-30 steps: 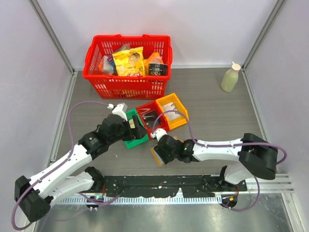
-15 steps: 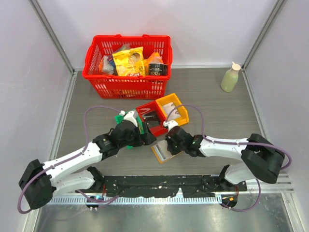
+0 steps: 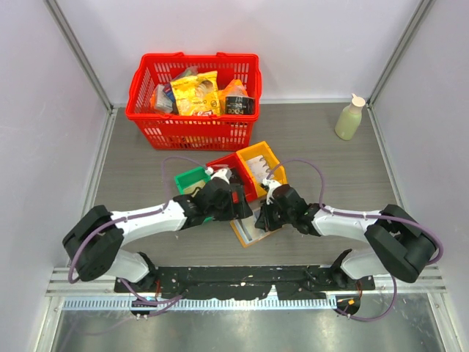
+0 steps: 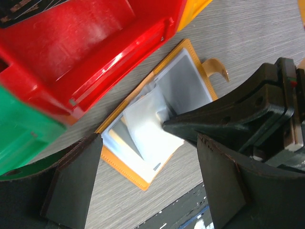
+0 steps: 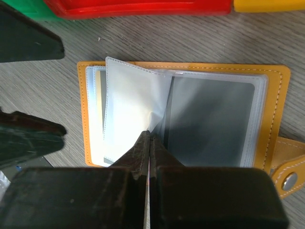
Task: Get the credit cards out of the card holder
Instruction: Remove the credit card from the card holder.
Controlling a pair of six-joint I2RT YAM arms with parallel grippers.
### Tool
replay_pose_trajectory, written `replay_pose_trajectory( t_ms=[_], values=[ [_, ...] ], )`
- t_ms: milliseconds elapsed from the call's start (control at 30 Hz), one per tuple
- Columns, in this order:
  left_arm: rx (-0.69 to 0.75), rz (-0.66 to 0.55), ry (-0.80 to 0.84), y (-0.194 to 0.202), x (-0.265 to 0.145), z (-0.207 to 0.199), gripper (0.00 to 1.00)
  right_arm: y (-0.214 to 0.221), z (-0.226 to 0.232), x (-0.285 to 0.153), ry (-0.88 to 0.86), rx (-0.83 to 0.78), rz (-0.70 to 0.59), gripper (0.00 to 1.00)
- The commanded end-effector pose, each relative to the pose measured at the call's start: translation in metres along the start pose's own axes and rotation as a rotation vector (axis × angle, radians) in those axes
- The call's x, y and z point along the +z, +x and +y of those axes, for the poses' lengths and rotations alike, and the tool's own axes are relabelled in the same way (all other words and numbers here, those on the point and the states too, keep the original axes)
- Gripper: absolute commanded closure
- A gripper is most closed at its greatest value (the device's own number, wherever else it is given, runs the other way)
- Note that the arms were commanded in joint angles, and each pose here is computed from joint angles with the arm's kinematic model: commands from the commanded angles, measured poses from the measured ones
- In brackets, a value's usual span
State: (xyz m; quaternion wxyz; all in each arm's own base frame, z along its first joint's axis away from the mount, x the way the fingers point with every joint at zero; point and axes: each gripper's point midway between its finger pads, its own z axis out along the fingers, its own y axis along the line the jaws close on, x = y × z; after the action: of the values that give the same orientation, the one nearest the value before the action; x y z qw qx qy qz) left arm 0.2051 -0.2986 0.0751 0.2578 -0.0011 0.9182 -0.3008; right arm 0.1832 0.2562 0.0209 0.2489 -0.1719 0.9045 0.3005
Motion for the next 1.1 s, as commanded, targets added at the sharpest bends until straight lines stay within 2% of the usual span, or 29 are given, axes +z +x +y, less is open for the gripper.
replay_pose_trajectory(
  t_ms=[0, 267, 400, 500, 567, 733, 900, 1000, 1033, 1067],
  values=[
    [0.023, -0.058, 0.081, -0.021, 0.012, -0.032, 0.16, 0.022, -0.004, -0.001, -0.016, 0.023, 0.068, 0.99],
    [0.023, -0.029, 0.054, -0.014, 0.034, -0.030, 0.18, 0.023, -0.007, -0.001, -0.022, 0.032, 0.067, 0.99],
    [0.013, -0.025, 0.067, -0.012, 0.037, -0.034, 0.26, 0.023, -0.007, -0.002, -0.025, 0.034, 0.063, 0.99],
    [0.006, -0.023, 0.083, -0.011, 0.036, -0.039, 0.38, 0.022, -0.007, -0.003, -0.027, 0.032, 0.057, 0.99],
    [-0.002, -0.012, 0.083, -0.008, 0.038, -0.039, 0.40, 0.021, -0.007, -0.003, -0.027, 0.034, 0.053, 0.99],
    [-0.032, 0.038, 0.110, 0.007, 0.042, -0.042, 0.52, 0.017, -0.005, -0.005, -0.033, 0.034, 0.031, 0.98],
    [-0.065, 0.060, 0.099, 0.014, 0.047, -0.039, 0.73, -0.005, 0.001, -0.017, -0.040, 0.017, -0.076, 0.82],
    [-0.077, 0.047, 0.099, 0.011, 0.046, -0.041, 0.93, -0.020, 0.003, -0.029, -0.029, -0.004, -0.156, 0.62],
    [-0.080, 0.041, 0.102, 0.008, 0.045, -0.043, 0.97, -0.028, 0.003, -0.036, -0.023, -0.012, -0.199, 0.59],
    [-0.085, 0.035, 0.107, 0.006, 0.044, -0.046, 0.99, -0.031, 0.002, -0.039, -0.011, -0.017, -0.219, 0.51]
  ],
)
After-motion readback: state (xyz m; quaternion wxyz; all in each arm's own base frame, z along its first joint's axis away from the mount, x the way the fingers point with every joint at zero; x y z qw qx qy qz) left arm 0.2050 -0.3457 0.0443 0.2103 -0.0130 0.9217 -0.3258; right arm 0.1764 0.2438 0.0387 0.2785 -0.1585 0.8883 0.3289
